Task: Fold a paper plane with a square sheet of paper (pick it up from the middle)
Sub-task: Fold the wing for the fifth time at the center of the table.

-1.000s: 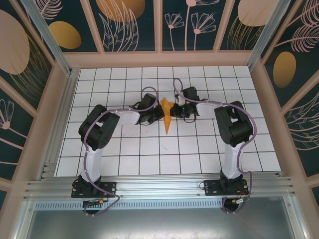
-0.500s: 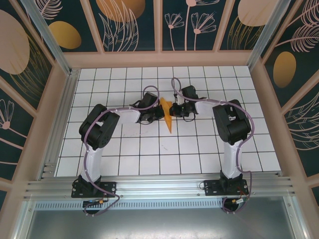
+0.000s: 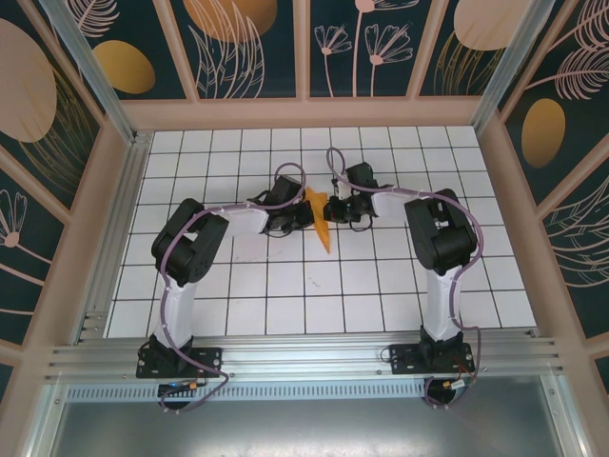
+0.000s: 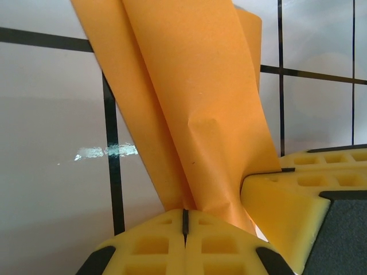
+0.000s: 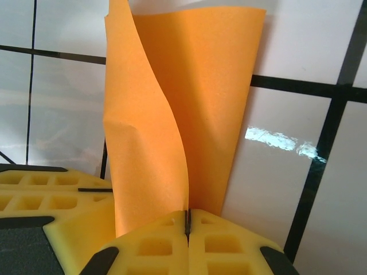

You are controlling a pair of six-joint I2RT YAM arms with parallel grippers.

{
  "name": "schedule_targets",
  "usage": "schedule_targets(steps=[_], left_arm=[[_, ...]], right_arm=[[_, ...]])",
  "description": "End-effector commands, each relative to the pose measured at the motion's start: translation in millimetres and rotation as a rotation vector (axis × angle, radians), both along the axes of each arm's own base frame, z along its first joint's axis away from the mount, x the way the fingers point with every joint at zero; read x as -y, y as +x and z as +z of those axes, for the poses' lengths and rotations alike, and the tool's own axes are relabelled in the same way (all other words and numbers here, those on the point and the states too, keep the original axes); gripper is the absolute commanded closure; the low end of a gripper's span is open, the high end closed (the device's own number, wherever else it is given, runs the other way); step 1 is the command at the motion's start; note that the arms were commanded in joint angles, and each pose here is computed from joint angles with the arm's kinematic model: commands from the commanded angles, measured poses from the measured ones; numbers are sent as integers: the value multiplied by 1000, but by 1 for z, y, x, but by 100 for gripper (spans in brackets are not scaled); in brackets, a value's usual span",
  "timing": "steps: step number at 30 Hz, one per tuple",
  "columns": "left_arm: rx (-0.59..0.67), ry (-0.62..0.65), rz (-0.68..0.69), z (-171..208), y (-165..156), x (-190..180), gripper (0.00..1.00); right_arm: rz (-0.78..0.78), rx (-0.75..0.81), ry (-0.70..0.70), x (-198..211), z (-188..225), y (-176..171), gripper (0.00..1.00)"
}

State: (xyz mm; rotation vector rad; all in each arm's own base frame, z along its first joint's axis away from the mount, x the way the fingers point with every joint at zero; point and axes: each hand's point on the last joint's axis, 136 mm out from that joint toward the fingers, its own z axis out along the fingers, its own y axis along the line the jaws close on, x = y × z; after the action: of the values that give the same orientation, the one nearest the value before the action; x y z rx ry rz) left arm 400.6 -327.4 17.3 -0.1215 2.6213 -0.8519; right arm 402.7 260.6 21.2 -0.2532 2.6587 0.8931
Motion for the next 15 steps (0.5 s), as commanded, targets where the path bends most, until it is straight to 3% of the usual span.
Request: schedule_targets(steps=[1, 9, 15], left_arm=[[-28, 31, -28, 0, -9, -5, 100], [123, -152, -10, 68, -1, 8, 100], [124, -174, 18, 61, 11, 14, 100]], right_arm=[[-11, -26, -71, 11, -21, 1, 99], [-16, -39, -100, 15, -28, 0, 99], [-15, -46, -105, 15, -30, -1, 99]])
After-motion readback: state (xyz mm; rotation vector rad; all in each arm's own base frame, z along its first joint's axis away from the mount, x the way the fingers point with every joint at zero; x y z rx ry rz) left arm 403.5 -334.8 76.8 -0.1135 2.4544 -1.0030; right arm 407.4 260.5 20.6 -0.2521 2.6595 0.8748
